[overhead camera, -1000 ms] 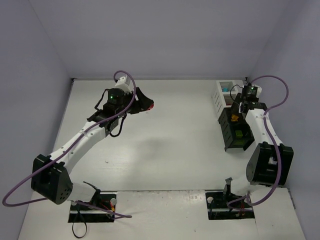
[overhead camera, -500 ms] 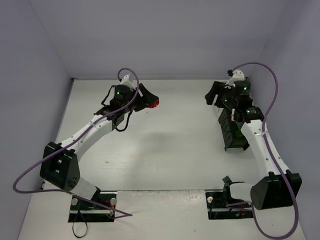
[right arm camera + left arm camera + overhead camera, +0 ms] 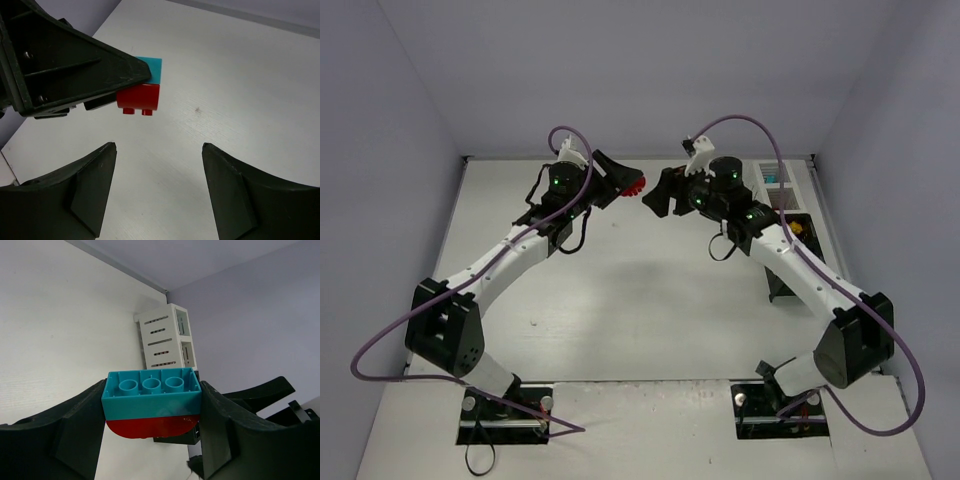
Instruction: Sort the legos into containers by color
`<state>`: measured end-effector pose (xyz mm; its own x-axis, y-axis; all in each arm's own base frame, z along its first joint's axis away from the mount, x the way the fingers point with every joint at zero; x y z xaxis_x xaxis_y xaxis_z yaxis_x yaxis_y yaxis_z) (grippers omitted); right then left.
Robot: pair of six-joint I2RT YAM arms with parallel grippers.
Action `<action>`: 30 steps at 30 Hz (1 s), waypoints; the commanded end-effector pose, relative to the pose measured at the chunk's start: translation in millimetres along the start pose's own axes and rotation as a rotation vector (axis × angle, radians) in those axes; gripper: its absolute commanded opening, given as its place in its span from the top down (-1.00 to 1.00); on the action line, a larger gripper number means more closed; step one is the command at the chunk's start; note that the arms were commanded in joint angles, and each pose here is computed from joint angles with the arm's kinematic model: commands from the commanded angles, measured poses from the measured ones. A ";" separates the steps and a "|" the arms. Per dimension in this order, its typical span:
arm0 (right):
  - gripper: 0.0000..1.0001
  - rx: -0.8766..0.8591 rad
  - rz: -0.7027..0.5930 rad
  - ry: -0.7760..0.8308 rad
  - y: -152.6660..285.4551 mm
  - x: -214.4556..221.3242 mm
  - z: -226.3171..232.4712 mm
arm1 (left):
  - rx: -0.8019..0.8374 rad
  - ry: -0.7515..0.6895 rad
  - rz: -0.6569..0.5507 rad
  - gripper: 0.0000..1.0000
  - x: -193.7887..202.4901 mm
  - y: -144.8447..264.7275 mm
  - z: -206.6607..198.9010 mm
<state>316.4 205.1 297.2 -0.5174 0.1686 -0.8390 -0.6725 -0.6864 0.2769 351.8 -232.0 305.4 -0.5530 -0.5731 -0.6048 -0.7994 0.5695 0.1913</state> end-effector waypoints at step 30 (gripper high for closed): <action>0.31 -0.159 -0.252 0.090 -49.2 -45.4 44.4 | 0.149 0.033 -0.155 0.93 -26.5 21.0 -47.2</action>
<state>346.6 260.4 298.8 -0.4474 0.1872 -0.8745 -0.6546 -0.7348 0.1776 350.4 -233.8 319.4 -0.5081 -0.6340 -0.5829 -0.8305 0.5401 0.1364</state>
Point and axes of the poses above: each gripper's point midway between its finger pads, its own y axis back along the fingers, its own z axis along the line the jaws close on, x = y × z, the point moved 8 cm from there along y, back along the fingers, and after that the axes turned 8 degrees about -y, right-handed, at the moved point
